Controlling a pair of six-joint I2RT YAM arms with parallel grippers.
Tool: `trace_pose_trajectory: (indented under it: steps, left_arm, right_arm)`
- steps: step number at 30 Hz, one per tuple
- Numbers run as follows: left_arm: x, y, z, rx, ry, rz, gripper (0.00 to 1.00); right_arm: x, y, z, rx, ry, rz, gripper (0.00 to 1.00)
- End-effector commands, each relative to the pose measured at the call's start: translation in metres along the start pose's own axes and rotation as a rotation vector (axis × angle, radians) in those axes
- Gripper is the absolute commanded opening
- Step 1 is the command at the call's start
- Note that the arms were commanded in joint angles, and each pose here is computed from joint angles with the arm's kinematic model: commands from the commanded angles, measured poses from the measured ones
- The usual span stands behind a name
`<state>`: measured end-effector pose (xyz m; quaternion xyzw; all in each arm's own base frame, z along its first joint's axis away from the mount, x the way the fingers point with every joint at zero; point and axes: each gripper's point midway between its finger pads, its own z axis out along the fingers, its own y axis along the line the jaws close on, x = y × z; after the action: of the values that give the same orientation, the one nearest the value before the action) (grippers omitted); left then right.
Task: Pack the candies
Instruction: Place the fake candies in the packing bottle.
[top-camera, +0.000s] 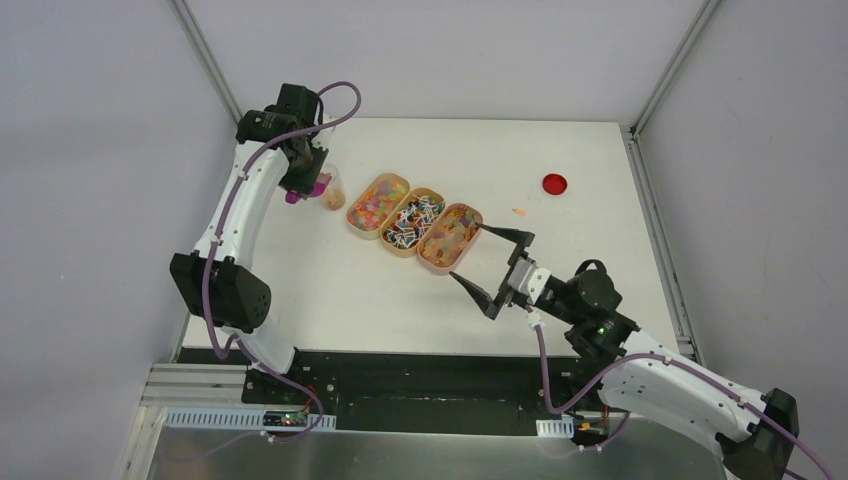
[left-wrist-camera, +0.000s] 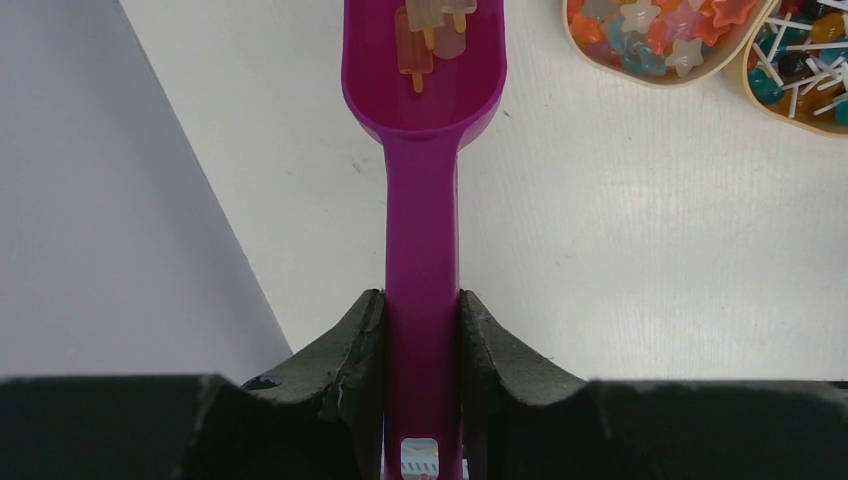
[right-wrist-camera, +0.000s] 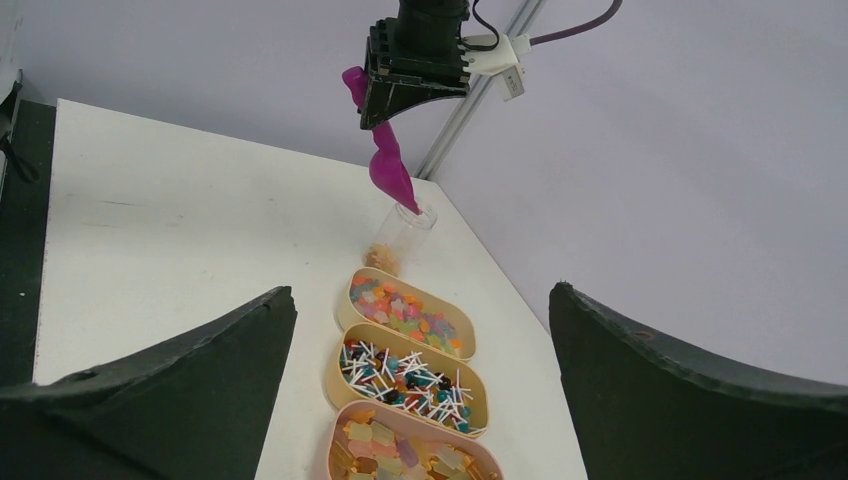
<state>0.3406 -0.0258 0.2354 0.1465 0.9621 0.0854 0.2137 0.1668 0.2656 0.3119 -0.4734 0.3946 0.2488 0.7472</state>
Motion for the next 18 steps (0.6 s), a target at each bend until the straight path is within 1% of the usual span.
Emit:
trace_pose_trajectory:
  steps: [1,9,13,18]
  left_arm:
    - [-0.011,0.009,-0.011,-0.018,-0.042,-0.034,0.0]
    - [-0.007,0.011,-0.004,-0.039,-0.007,-0.031,0.0]
    - [-0.009,0.016,-0.006,-0.061,-0.016,-0.031,0.0]
    - [-0.014,0.012,-0.006,-0.038,-0.035,-0.034,0.0]
  right_arm:
    - [-0.012,-0.001,0.003,-0.002,-0.036,0.017,1.0]
    - [-0.002,0.002,0.006,-0.008,-0.01,0.024,1.0]
    - [0.0,0.003,0.009,-0.013,-0.009,0.041,1.0]
    - [-0.001,0.003,0.014,-0.018,-0.015,0.047,1.0]
